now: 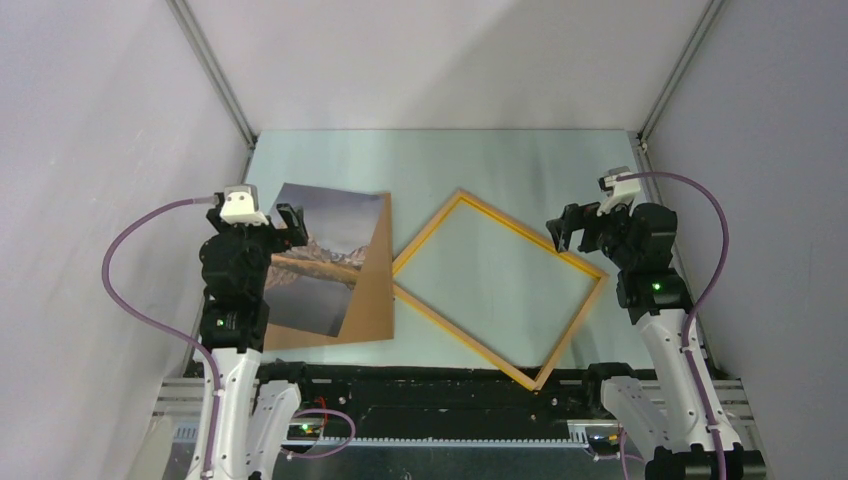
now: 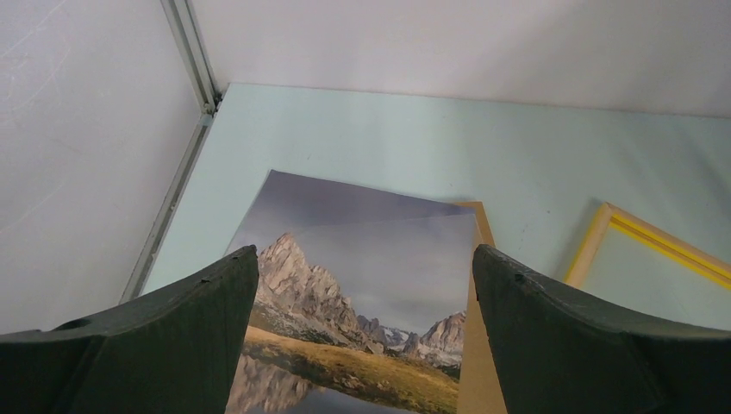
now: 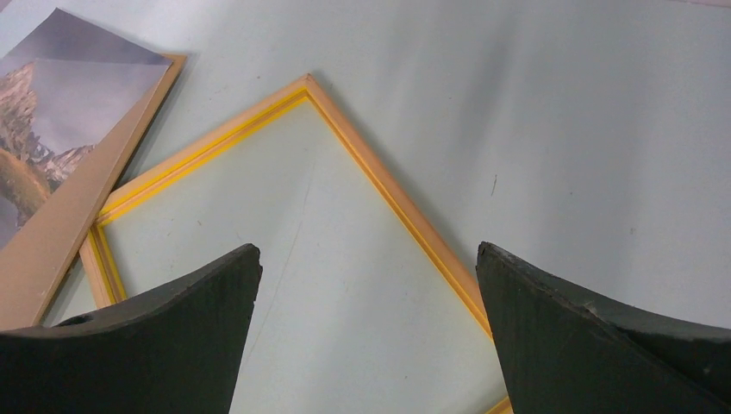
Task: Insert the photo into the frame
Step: Move the photo frame to the center of the board.
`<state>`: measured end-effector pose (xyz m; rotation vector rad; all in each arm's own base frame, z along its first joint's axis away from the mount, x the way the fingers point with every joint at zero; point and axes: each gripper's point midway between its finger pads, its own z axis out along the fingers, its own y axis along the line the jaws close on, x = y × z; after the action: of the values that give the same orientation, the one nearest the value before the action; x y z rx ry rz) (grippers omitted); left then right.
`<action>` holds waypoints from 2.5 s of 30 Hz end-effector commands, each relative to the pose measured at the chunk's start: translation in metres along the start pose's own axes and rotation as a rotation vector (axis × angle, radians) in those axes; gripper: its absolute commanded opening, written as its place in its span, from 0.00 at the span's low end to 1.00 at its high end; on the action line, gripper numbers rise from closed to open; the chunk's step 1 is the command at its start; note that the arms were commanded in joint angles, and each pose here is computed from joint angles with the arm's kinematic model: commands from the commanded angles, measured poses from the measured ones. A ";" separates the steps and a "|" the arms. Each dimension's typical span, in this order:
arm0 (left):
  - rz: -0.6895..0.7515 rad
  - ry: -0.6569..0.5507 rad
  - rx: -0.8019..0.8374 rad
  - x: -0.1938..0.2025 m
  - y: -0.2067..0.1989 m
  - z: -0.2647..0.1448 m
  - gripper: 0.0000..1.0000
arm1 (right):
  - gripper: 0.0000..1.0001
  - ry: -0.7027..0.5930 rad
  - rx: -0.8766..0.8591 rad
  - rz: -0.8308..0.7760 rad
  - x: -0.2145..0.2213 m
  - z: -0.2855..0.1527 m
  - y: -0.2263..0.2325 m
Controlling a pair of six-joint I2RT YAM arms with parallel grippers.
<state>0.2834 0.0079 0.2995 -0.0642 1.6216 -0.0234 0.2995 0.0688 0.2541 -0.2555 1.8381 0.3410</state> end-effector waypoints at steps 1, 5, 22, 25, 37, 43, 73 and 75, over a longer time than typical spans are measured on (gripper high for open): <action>-0.003 -0.047 -0.018 -0.015 0.004 -0.002 0.98 | 1.00 -0.041 -0.043 -0.047 -0.013 -0.004 0.010; 0.010 -0.040 0.009 -0.015 0.000 -0.002 0.98 | 1.00 -0.018 -0.096 -0.078 -0.011 0.002 0.023; 0.086 0.109 0.111 0.035 -0.011 0.007 0.98 | 1.00 0.111 -0.461 -0.277 0.031 0.080 0.169; 0.070 0.129 0.118 0.040 -0.013 0.008 0.98 | 1.00 0.127 -0.524 -0.250 0.034 0.091 0.198; 0.045 0.142 0.139 0.046 -0.018 0.008 0.98 | 0.87 0.415 -0.676 -0.338 0.120 0.097 0.252; 0.053 0.155 0.138 0.049 -0.017 0.010 0.98 | 0.84 0.592 -0.750 -0.447 0.170 0.064 0.263; 0.065 0.131 0.140 0.045 -0.017 0.007 0.98 | 0.48 0.729 -0.573 -0.611 0.252 0.079 0.261; 0.066 0.130 0.140 0.045 -0.017 0.008 0.98 | 0.45 0.725 -0.563 -0.611 0.251 0.080 0.260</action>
<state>0.2877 -0.0116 0.2456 0.0748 1.7905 -0.1016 0.1969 0.3360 0.0198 -1.4904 2.2056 0.4016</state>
